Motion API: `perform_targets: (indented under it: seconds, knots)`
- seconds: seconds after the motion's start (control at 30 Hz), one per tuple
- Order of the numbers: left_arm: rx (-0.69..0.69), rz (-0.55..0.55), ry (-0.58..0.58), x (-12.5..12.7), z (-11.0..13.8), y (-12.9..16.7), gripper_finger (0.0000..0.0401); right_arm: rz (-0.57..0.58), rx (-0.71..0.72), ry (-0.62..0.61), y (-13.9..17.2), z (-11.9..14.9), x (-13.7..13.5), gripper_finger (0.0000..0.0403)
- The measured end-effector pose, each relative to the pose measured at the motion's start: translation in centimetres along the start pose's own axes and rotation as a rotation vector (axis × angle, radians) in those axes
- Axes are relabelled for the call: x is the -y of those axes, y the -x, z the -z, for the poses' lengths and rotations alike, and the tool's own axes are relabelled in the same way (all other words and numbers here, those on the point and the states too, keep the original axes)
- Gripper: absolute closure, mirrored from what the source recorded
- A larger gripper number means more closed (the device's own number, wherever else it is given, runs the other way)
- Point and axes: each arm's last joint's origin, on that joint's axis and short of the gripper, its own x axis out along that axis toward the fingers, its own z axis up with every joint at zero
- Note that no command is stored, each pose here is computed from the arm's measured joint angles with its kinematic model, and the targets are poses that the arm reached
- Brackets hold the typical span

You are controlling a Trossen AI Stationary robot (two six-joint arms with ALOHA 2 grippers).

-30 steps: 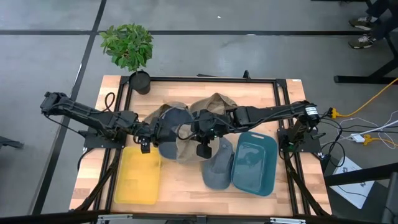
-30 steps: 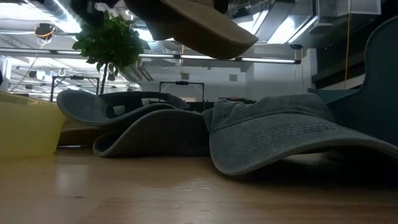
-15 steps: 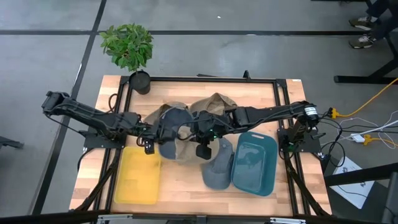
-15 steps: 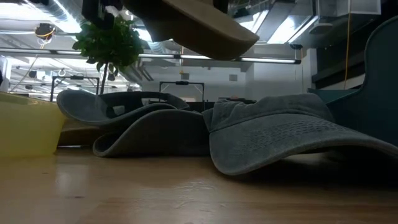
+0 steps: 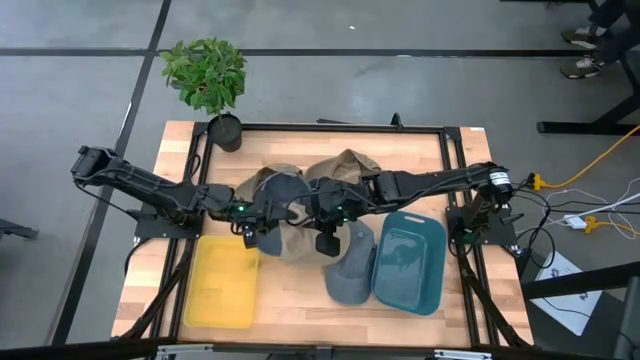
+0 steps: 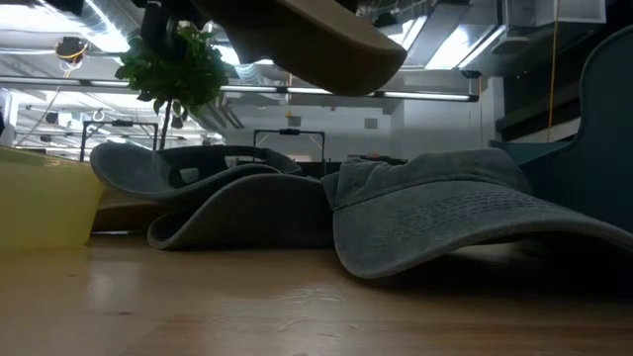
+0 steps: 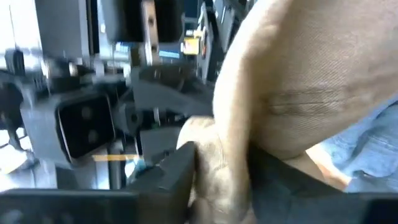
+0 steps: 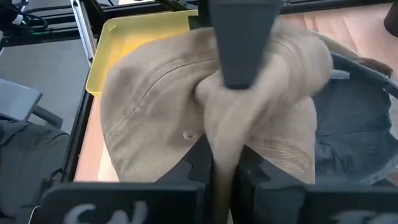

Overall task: Pick & Place hat
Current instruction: Put the bottom brown cap into the blue bin

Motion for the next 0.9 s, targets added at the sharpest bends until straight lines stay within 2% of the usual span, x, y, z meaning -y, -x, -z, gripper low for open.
perform_targets:
  seconds: [0.17,0.37,0.53,0.63,0.77,0.9]
  knots:
    - [-0.064,-0.012,0.110,0.0,0.0,0.0,0.0385,0.032,-0.017,0.002,0.0,0.2,0.1,0.0348]
    - [-0.231,-0.061,0.248,0.0,-0.5,0.5,0.0389,0.143,-0.082,0.036,0.1,0.9,0.6,0.0296]
    - [-0.387,-0.106,0.354,0.2,-0.9,0.9,0.0390,0.247,-0.068,0.075,0.1,0.9,0.7,0.0264]
    - [-0.487,-0.147,0.420,0.3,-0.9,1.2,0.0390,0.346,-0.033,0.103,0.2,0.7,0.6,0.0259]
    - [-0.582,-0.159,0.443,0.7,-0.8,1.4,0.0390,0.479,0.032,0.137,0.4,0.4,0.1,0.0258]
    - [-0.593,-0.170,0.511,0.8,-0.5,1.4,0.0391,0.489,0.146,0.139,0.5,-0.6,-0.8,0.0258]
